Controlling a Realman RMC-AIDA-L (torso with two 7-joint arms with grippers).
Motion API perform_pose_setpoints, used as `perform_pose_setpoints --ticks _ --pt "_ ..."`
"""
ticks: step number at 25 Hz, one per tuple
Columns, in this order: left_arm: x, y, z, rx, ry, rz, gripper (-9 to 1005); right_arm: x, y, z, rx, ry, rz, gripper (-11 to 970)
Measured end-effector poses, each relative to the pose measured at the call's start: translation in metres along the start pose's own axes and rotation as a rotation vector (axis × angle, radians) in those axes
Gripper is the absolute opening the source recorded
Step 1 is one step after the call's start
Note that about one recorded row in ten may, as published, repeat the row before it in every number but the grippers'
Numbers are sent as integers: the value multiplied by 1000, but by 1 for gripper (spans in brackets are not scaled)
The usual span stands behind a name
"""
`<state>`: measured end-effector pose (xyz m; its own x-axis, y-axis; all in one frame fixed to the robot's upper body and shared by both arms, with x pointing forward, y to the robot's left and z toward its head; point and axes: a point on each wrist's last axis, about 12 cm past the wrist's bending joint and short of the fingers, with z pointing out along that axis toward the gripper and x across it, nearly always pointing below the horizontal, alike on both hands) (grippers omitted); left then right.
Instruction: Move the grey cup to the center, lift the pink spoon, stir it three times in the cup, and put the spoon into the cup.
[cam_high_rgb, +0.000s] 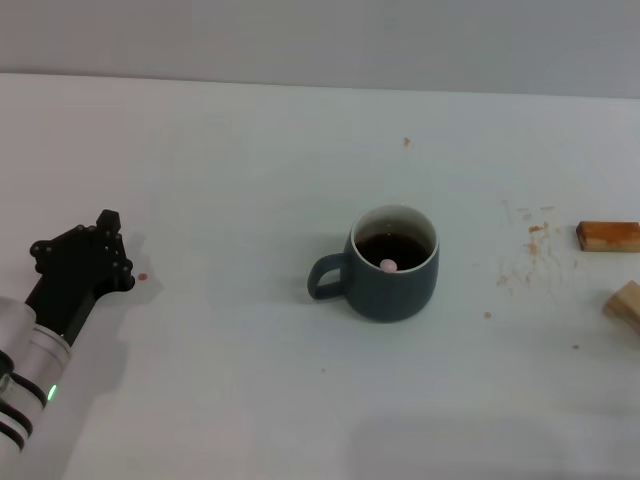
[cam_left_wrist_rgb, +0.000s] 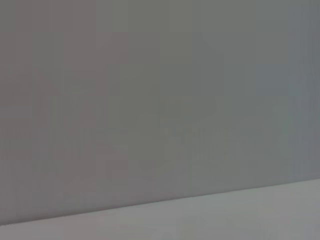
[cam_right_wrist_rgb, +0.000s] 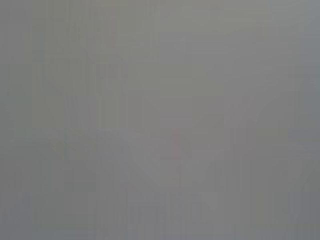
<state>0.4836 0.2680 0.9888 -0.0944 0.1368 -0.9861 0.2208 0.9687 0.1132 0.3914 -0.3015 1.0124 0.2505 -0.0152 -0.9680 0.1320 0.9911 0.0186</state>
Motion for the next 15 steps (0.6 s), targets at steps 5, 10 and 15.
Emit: perform_pose_setpoints --ticks 5,10,15 --pt "1 1 -2 -7 3 -3 -2 -1 0 -1 2 -4 0 755" --pt "1 1 -3 -8 3 -5 -2 0 0 -3 6 2 4 754" --pt "2 2 -3 -11 3 -11 -2 1 1 -6 3 17 2 754"
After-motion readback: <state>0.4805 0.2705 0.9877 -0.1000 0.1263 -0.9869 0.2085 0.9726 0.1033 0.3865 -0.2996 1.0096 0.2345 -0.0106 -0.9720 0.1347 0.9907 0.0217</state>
